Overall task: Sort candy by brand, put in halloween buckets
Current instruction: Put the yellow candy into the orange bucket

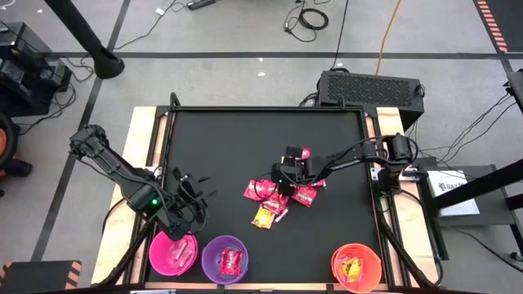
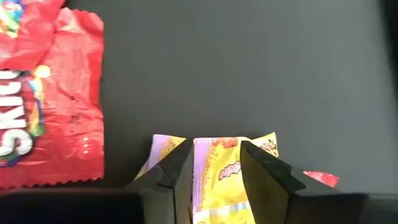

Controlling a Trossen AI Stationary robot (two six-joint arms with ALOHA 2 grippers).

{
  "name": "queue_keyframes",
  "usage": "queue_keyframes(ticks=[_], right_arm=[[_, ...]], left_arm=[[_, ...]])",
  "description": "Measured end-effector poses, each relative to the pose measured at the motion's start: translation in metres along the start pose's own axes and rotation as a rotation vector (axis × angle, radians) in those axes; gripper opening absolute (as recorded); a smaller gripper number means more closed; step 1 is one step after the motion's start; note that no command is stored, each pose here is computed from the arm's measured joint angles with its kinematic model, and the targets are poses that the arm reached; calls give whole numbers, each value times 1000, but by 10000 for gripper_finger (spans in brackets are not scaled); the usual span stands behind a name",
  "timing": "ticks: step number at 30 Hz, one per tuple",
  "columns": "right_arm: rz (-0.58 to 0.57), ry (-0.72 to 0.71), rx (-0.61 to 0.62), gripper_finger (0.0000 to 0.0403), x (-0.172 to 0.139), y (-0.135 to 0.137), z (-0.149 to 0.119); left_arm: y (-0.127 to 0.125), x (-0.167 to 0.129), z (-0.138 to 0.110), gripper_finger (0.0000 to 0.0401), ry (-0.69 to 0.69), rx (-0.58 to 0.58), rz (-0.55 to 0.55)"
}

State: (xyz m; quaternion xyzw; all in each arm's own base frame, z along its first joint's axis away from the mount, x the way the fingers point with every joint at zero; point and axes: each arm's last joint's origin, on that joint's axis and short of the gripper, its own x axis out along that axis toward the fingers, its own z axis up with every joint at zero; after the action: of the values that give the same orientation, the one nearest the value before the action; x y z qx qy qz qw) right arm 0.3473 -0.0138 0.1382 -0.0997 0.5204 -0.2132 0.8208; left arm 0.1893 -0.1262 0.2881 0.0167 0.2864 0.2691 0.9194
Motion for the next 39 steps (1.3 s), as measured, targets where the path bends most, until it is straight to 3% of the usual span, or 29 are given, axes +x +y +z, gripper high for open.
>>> queue_keyframes(ticks=[8, 13, 19, 27, 35, 39], right_arm=[[4, 6, 35, 10, 2, -3, 0], [-5, 4, 29, 2, -13, 0, 5], [-218, -99, -31, 1, -89, 4, 27], [-498, -378, -76, 0, -197, 20, 41], [-703, -546, -158, 0, -267, 44, 36], [-697, -602, -192, 0, -289, 58, 29]], left_arm=[[0, 0, 0, 226, 0, 0, 0], [0, 0, 0, 226, 0, 0, 0], [-1, 1, 0, 226, -15, 26, 19], [-4, 3, -2, 226, -12, 43, 28], [-4, 3, -2, 226, -16, 42, 30], [-4, 3, -1, 226, -29, 42, 40]])
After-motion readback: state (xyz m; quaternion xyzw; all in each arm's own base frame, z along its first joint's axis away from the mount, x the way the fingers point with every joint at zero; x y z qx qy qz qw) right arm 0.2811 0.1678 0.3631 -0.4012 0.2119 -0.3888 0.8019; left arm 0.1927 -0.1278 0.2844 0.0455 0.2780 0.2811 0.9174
